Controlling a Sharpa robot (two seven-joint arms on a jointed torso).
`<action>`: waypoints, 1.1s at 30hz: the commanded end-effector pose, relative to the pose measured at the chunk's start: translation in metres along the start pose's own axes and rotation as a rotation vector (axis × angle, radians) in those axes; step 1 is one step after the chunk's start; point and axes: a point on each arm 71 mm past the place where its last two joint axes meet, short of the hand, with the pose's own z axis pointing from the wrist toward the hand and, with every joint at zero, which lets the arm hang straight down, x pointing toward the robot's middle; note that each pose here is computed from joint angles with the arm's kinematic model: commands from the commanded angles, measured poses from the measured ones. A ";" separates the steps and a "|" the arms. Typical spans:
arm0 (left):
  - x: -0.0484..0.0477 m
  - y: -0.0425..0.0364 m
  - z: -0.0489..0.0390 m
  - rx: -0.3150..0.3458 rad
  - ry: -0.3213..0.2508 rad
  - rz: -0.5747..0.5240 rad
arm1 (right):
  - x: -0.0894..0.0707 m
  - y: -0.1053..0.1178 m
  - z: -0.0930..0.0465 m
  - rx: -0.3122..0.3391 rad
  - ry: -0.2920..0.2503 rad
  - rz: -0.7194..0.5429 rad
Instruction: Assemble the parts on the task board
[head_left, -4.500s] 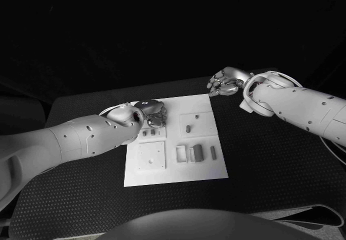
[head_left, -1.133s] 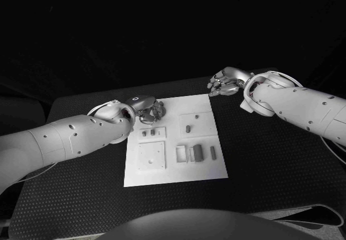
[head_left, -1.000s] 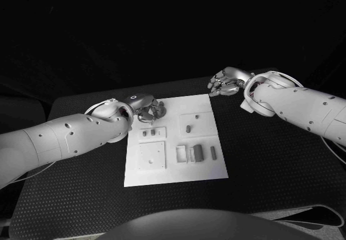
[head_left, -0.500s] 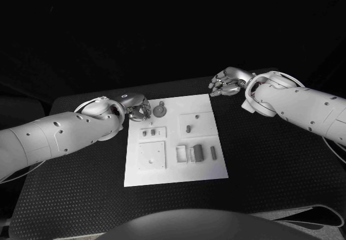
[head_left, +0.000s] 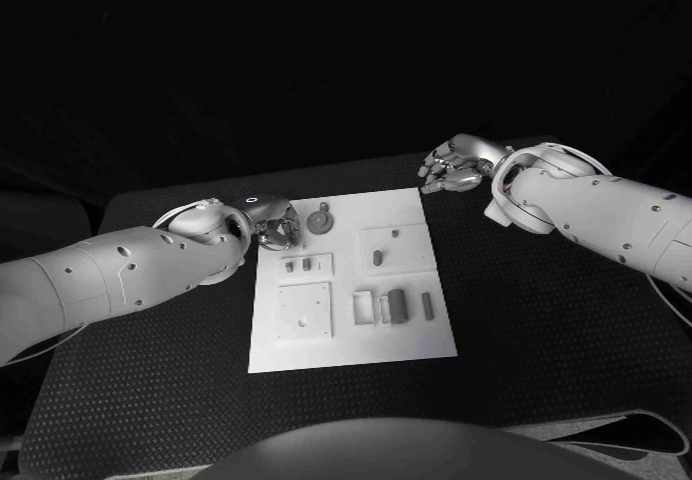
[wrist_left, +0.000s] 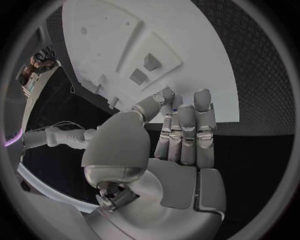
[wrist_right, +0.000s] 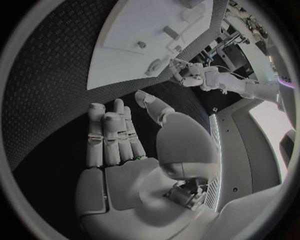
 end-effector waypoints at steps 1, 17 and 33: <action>0.0008 -0.0017 0.0009 0.006 0.016 0.010 | 0.001 0.001 0.000 -0.008 0.010 0.001; 0.0033 -0.0094 0.0033 0.027 0.019 0.011 | 0.001 0.001 0.000 -0.009 0.010 0.001; 0.0020 -0.0054 0.0010 0.018 0.006 0.017 | 0.001 0.001 0.000 -0.009 0.010 0.001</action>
